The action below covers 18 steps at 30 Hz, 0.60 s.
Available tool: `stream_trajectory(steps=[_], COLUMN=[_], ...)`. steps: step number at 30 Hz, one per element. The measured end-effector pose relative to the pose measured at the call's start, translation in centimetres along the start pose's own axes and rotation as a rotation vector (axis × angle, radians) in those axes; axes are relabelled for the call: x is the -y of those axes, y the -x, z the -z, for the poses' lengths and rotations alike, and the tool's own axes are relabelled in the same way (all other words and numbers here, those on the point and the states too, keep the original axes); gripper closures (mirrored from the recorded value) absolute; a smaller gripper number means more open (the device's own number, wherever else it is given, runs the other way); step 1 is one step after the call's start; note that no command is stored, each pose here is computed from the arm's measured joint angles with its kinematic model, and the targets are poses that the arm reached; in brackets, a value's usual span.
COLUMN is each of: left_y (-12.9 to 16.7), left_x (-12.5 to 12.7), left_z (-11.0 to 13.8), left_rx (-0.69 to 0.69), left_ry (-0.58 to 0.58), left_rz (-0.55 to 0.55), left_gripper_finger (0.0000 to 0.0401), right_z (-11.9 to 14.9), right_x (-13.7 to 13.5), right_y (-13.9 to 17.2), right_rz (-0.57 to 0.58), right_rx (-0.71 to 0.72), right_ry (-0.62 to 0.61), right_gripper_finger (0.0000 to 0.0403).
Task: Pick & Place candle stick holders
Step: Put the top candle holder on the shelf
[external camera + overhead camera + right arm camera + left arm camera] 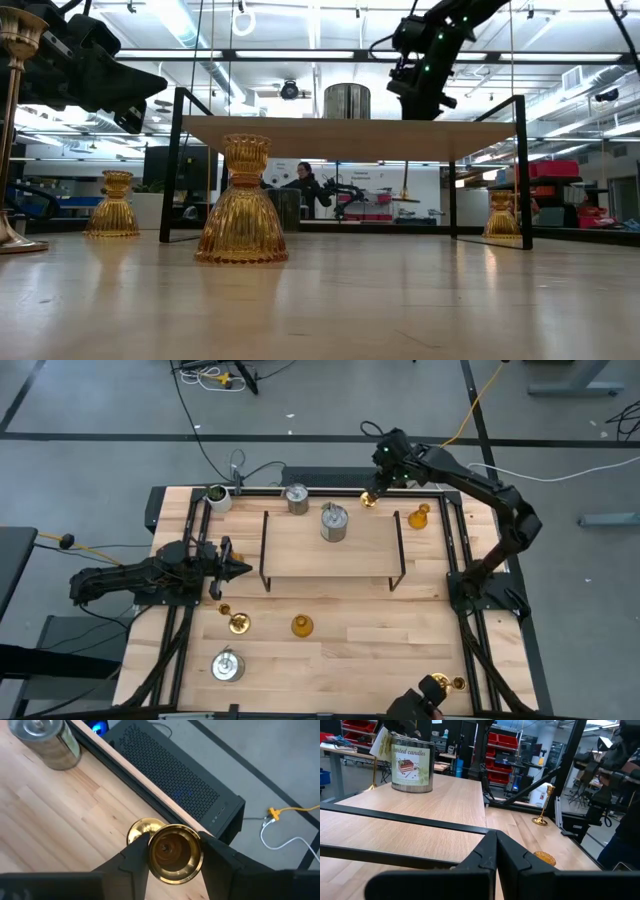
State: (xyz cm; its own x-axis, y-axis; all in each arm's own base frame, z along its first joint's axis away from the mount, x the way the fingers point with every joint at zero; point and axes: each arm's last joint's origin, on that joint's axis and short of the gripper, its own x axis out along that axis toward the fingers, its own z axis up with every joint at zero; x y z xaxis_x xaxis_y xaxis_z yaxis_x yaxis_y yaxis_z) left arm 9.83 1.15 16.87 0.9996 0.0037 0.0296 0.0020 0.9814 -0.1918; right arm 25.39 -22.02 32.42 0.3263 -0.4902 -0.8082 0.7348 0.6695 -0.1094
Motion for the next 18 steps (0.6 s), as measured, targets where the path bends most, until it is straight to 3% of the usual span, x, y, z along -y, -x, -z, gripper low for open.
stream_trajectory(steps=[18], left_y=[0.0], left_x=[0.0], left_z=[0.0], left_rx=[0.000], left_ry=[0.000], left_rz=[0.000], left_gripper_finger=[0.0394], right_z=[-1.0], right_x=[0.3], right_y=[6.2], right_rz=[-0.025], right_rx=[0.136], right_ry=[0.029], right_gripper_finger=[0.0262])
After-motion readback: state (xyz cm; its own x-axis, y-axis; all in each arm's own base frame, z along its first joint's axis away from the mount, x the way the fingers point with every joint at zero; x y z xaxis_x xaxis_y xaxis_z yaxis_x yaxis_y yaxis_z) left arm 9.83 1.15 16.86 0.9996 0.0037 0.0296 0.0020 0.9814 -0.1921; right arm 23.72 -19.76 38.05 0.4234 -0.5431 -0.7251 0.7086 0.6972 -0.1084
